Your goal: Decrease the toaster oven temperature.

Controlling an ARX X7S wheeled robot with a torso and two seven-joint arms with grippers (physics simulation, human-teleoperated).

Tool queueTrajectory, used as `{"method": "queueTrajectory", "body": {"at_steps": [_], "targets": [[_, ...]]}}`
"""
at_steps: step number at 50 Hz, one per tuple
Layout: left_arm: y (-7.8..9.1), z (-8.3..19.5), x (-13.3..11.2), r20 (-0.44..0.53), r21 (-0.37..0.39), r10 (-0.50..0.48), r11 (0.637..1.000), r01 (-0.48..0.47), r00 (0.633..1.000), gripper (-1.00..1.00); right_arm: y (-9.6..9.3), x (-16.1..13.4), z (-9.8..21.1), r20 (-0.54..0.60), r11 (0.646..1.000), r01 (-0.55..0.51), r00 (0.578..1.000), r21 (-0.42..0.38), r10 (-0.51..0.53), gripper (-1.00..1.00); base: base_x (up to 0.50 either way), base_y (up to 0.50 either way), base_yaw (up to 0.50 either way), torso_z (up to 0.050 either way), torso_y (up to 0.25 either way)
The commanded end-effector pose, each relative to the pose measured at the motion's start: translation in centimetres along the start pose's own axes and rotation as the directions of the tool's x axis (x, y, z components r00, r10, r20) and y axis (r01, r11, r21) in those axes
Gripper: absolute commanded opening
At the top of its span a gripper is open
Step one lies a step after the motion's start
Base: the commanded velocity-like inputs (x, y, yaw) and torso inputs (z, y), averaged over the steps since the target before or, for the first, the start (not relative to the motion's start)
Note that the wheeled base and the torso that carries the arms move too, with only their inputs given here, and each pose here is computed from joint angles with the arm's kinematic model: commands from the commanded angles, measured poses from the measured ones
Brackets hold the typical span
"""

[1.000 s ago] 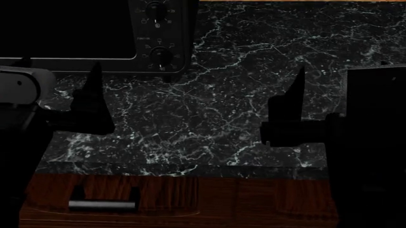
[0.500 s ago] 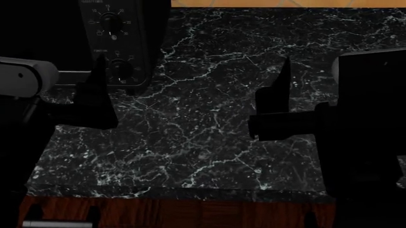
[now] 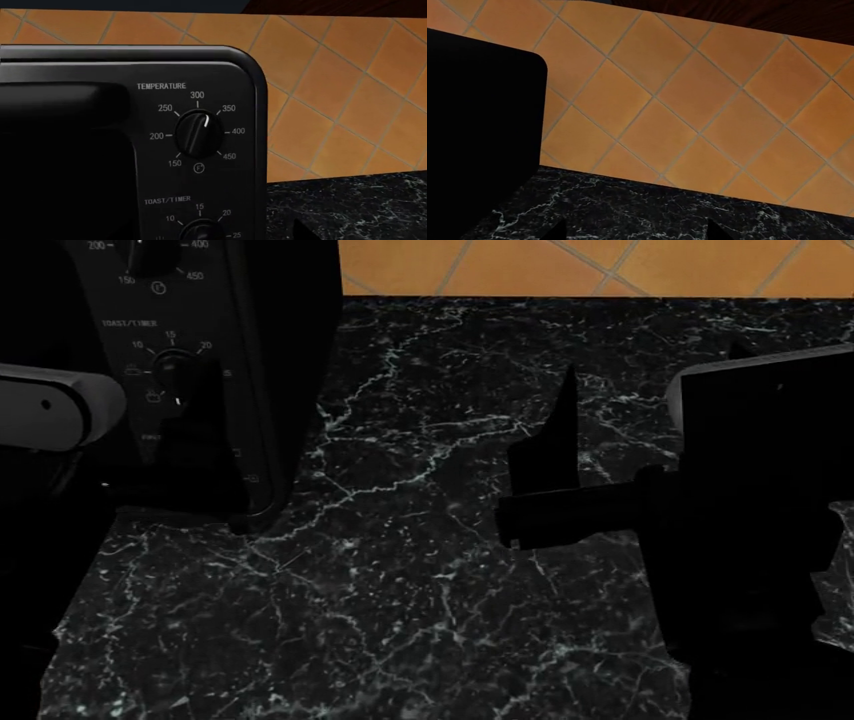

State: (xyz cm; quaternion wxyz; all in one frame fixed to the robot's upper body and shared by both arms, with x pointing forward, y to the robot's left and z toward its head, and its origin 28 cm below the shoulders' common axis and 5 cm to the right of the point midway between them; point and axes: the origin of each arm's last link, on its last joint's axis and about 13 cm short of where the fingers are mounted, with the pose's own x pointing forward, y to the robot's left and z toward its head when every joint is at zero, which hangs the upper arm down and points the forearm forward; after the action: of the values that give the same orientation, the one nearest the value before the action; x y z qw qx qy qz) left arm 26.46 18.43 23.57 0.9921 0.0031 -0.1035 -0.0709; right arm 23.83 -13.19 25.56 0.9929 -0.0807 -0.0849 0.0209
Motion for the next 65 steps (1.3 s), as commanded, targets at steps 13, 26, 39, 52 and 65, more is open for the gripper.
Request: {"method": "queueTrajectory", "body": {"at_steps": [13,26,39,52,65], "targets": [[-0.2,5.5,-2.7,0.125,0.192,-0.127,0.976,0.102,0.984,1.0,0.2,0.0,-0.3,-0.007,1.0,-0.008,1.0,0.012,0.008,1.0,0.0,0.0,0.0,0.0,0.0],[0.8,7.3,0.3,0.017,0.298,-0.061,0.953,0.053,0.998,1.0,0.4,0.3,-0.8,-0.019,0.999,-0.02,1.0,0.029,0.021,1.0,0.0,0.0,0.0,0.0,0.0],[0.9,6.2,2.3,-0.054,0.329,-0.03,0.943,0.046,0.998,1.0,0.5,0.5,-1.2,-0.033,0.999,-0.021,0.999,0.037,0.022,1.0,0.0,0.0,0.0,0.0,0.0],[0.4,4.9,3.2,-0.075,0.379,-0.049,0.923,0.074,0.996,1.0,0.5,0.5,-1.7,-0.042,0.999,-0.02,0.999,0.049,0.022,1.0,0.0,0.0,0.0,0.0,0.0],[0.4,4.3,4.1,-0.125,0.341,0.007,0.939,0.036,0.992,1.0,0.5,0.4,-2.2,-0.05,0.998,-0.024,0.998,0.059,0.027,1.0,0.0,0.0,0.0,0.0,0.0]]}}
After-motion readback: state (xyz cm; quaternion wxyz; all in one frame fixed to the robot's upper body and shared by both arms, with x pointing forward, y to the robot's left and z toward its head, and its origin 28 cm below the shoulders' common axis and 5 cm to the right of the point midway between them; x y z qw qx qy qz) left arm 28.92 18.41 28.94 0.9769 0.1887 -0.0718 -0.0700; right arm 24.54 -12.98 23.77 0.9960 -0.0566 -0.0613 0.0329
